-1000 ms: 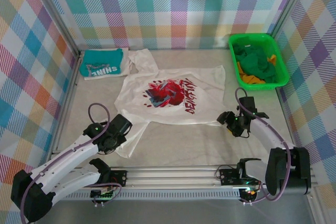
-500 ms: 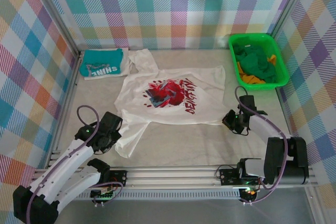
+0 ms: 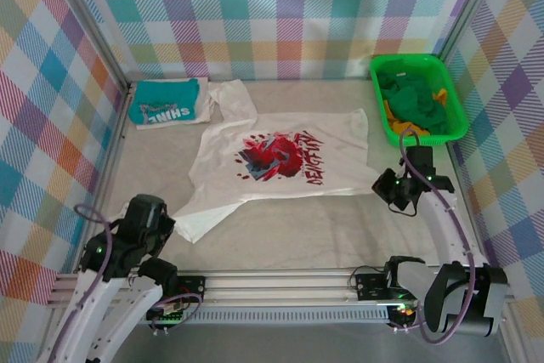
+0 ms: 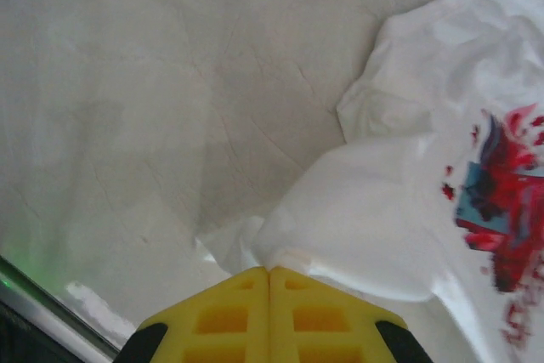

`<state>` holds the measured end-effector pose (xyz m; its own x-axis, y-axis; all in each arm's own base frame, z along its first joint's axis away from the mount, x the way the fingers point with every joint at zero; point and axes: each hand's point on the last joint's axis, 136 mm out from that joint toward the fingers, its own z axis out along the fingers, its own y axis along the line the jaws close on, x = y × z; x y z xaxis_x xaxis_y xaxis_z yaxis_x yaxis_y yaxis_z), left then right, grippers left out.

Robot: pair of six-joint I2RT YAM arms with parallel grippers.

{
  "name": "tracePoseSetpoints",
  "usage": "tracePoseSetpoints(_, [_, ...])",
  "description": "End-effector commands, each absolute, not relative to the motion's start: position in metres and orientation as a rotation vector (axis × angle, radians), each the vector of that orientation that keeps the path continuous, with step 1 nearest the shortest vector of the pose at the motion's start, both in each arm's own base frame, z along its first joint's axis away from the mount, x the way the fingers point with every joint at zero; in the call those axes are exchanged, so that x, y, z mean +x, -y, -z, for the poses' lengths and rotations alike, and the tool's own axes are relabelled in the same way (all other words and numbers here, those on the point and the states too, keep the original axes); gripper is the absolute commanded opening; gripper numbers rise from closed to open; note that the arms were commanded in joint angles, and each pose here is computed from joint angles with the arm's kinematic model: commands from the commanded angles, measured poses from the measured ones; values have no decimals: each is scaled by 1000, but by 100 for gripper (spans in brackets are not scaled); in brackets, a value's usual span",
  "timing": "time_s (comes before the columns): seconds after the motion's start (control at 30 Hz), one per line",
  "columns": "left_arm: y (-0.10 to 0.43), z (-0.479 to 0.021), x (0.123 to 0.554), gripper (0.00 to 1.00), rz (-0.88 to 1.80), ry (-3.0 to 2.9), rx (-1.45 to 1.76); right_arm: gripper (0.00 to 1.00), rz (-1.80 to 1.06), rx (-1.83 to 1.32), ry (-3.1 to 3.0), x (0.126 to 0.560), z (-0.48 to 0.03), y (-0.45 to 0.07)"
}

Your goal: Fold and stack the t-shirts

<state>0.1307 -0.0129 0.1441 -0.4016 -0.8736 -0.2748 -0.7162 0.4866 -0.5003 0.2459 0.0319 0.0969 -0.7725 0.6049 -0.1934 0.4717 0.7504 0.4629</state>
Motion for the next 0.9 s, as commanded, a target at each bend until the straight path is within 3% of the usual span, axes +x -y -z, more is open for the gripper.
tracePoseSetpoints(0.0, [24,-110,103,0,500,-2289,-1488,0,-629,821,-2713,229,-79,-42])
tracePoseSetpoints(0.17, [55,-113,120,0,716,-2343,-1385,0,-718,728,-2730,238,-78,-55])
tracePoseSetpoints(0.43, [76,-212,168,0,846,-2263,-1119,0,-629,599,-2689,245,-118,-54])
tracePoseSetpoints(0.63, [72,-276,192,0,736,-2242,-950,0,-577,621,-2669,256,-137,-47])
tracePoseSetpoints(0.87, [89,-278,252,0,637,-2292,-835,0,-512,597,-2689,295,-136,-39])
